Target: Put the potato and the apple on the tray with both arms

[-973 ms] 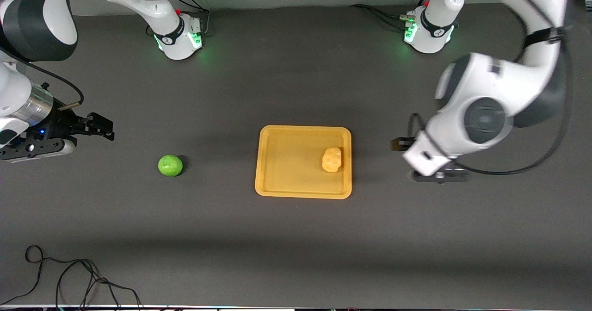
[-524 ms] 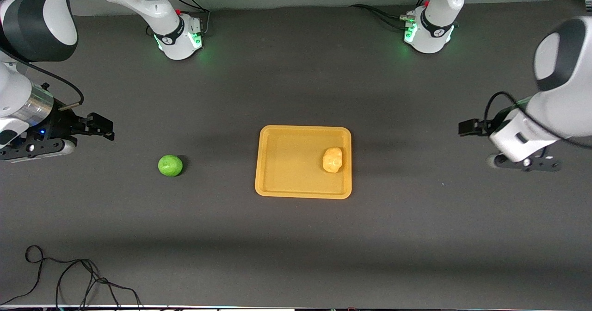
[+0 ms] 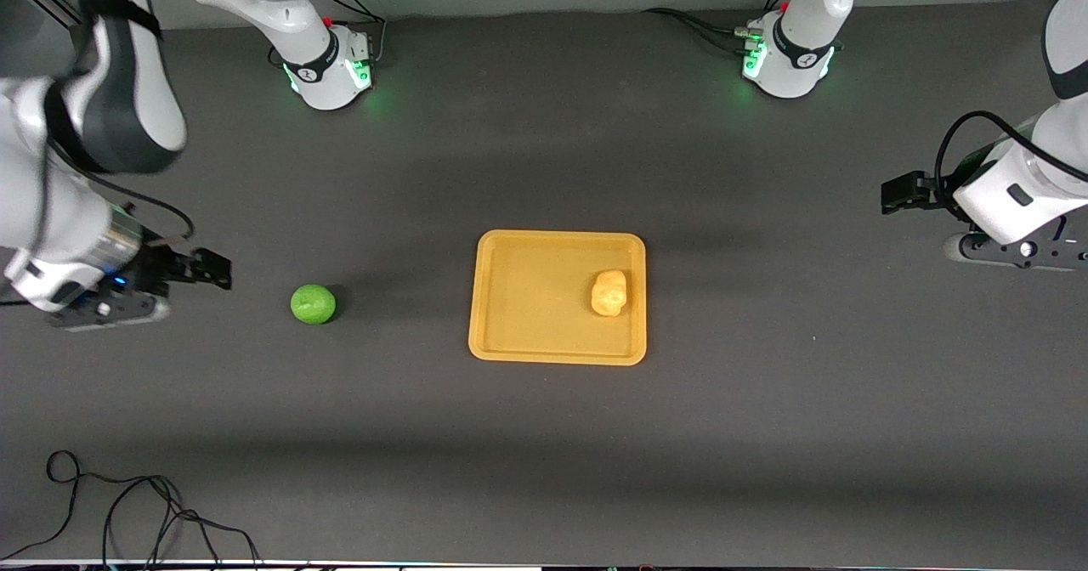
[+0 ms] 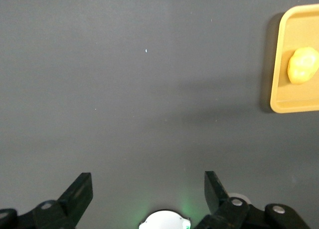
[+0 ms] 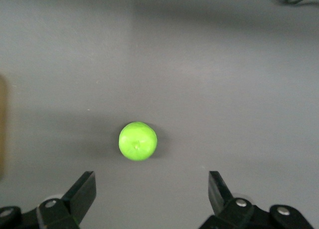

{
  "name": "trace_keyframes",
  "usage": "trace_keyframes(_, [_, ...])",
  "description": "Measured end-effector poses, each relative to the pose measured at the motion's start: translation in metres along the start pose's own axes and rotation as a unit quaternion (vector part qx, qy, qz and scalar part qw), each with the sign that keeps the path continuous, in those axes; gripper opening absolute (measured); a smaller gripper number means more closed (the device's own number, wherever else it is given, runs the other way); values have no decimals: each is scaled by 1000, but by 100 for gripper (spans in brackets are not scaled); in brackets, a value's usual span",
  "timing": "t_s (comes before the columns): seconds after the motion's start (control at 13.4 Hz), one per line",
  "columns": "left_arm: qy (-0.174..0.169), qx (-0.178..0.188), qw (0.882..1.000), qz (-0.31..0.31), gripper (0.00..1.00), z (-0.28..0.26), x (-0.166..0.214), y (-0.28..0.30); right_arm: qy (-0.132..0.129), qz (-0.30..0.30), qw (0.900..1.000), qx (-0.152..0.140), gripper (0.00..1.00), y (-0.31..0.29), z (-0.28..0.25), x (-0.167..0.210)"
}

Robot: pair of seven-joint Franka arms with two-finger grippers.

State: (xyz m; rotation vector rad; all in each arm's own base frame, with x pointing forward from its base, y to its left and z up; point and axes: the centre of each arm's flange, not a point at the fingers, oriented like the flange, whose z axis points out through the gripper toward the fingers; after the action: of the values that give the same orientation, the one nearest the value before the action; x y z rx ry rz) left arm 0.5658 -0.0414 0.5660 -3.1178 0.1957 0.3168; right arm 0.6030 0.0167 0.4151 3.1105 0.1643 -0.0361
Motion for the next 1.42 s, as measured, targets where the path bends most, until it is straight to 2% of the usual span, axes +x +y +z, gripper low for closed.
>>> trace_keyframes(0.22, [2, 0, 1000, 1, 100, 2, -13, -14, -7, 8, 1000, 22, 100, -22, 85, 3])
trace_keyframes(0.6, [14, 2, 1000, -2, 100, -8, -24, -17, -9, 0, 1000, 9, 100, -38, 173, -15])
trace_keyframes(0.75, [19, 2, 1000, -2, 100, -9, -23, -17, -17, -1, 1000, 8, 100, -37, 189, -28])
trace_keyframes(0.97, [20, 3, 1000, 0, 100, -9, -23, -15, -3, -1, 1000, 5, 100, -33, 198, -35])
trace_keyframes(1.27, [21, 3, 1000, 2, 100, -10, -23, -13, -1, 2, 1000, 2, 100, -30, 206, -41])
trace_keyframes(1.42, [23, 3, 1000, 2, 100, -10, -22, -13, 0, 2, 1000, 1, 94, -30, 212, -43])
